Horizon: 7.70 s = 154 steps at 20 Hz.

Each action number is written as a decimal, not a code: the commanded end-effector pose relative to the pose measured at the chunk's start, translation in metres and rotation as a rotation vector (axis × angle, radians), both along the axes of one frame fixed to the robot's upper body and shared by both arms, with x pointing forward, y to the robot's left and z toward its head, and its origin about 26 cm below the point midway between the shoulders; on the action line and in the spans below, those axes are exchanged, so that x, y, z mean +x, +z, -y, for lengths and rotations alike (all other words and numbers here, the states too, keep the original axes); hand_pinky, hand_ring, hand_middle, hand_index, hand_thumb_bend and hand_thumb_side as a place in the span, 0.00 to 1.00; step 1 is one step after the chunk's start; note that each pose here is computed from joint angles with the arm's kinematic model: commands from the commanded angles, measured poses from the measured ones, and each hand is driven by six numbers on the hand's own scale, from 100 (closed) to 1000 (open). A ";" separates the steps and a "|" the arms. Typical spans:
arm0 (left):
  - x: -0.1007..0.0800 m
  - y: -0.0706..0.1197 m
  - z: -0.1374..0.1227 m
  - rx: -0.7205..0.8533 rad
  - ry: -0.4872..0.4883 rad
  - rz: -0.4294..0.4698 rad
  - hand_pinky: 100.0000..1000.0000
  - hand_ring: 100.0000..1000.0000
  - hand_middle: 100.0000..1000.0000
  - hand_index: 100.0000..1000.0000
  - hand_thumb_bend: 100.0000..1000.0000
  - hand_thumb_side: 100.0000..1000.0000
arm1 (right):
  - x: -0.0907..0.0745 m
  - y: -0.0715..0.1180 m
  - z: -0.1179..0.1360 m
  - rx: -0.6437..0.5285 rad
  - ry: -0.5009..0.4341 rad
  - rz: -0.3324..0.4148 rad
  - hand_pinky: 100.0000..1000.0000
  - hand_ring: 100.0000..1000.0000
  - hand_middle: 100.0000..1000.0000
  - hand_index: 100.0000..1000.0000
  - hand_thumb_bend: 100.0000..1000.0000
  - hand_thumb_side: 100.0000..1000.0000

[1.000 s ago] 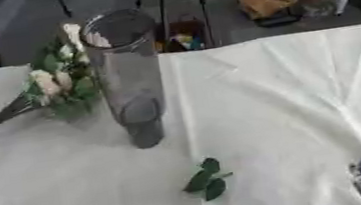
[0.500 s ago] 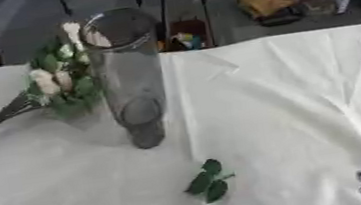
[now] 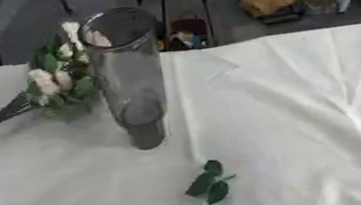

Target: Arrange flowers into the vase.

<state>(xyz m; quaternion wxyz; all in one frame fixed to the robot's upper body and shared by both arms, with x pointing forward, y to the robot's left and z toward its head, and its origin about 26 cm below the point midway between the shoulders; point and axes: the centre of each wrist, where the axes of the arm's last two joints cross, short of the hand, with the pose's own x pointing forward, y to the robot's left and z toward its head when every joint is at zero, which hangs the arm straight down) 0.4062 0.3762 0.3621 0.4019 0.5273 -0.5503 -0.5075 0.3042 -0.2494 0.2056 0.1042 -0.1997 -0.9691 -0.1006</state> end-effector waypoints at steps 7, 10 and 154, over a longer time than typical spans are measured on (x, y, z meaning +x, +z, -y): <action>0.015 0.002 0.007 0.101 0.034 -0.100 0.92 1.00 1.00 1.00 0.60 0.99 | -0.002 0.005 -0.002 -0.005 0.021 0.019 0.57 0.63 0.53 0.73 0.00 1.00; 0.018 -0.003 0.010 0.126 0.037 -0.123 0.88 1.00 1.00 1.00 0.54 0.93 | -0.001 0.005 -0.003 -0.003 0.024 0.019 0.57 0.63 0.52 0.73 0.00 1.00; 0.064 -0.052 0.011 -0.110 0.230 0.360 0.00 0.00 0.00 0.00 0.00 0.33 | -0.002 0.000 -0.019 0.081 0.135 -0.066 0.61 0.65 0.48 0.72 0.00 1.00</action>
